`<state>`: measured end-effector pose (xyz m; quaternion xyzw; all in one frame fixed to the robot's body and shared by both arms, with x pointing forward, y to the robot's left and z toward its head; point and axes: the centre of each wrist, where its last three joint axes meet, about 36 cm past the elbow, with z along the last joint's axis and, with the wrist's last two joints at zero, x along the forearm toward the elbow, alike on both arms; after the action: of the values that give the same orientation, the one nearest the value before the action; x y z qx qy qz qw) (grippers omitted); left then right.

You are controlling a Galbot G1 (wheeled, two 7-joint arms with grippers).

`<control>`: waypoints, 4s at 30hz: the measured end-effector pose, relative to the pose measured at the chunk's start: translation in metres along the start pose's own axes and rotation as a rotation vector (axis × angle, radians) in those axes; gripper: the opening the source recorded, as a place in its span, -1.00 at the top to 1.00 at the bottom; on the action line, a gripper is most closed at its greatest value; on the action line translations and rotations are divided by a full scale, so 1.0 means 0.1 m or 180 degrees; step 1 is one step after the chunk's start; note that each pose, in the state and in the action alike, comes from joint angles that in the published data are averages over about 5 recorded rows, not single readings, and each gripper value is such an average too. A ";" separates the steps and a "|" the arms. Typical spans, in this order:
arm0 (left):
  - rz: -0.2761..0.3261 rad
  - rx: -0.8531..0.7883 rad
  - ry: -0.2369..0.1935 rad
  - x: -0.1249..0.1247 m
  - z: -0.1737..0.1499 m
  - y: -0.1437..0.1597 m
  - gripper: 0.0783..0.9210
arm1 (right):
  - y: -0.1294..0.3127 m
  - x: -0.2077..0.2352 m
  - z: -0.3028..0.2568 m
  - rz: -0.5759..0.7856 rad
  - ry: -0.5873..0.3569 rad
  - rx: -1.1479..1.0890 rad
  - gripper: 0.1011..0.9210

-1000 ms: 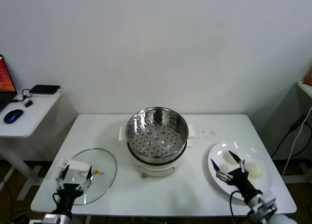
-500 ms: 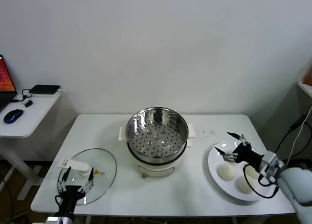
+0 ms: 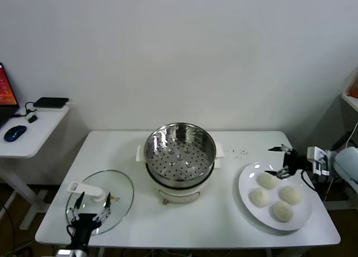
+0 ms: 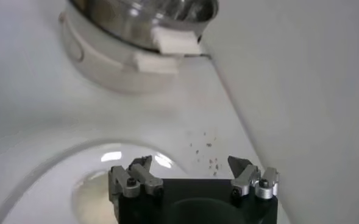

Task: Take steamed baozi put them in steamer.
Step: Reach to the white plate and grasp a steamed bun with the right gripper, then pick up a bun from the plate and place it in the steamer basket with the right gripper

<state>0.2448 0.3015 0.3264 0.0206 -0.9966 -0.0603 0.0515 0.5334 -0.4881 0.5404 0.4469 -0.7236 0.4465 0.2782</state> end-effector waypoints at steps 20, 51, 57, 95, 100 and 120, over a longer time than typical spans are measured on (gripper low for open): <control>-0.0025 0.0000 0.0019 -0.03 -0.05 0.03 -0.77 | -0.60 -0.66 0.06 -0.0921 0.0768 0.0659 -0.76; -0.0066 0.0006 0.0066 -0.02 -0.04 0.06 -0.77 | -0.57 -1.36 -0.04 -0.1291 0.0970 0.0789 -0.76; -0.0069 0.0009 0.0071 -0.02 -0.03 0.05 -0.77 | -0.55 -1.42 -0.04 -0.1313 0.0966 0.0787 -0.76; -0.0089 -0.0010 0.0090 0.02 -0.04 0.08 -0.77 | -0.86 -1.06 -0.35 -0.1097 0.0820 0.1114 -0.35; -0.0084 -0.0018 0.0088 0.03 -0.05 0.08 -0.77 | -1.08 -0.83 -0.78 -0.0997 0.0701 0.1487 -0.35; -0.0102 -0.0019 0.0062 0.06 -0.11 0.07 -0.77 | -1.76 -0.15 -3.40 -0.0612 0.0394 0.3487 -0.35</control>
<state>0.2399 0.3072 0.3384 0.0370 -0.9954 -0.0638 0.0604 0.6983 -0.2139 0.7500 0.5631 -0.3241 0.7552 0.0867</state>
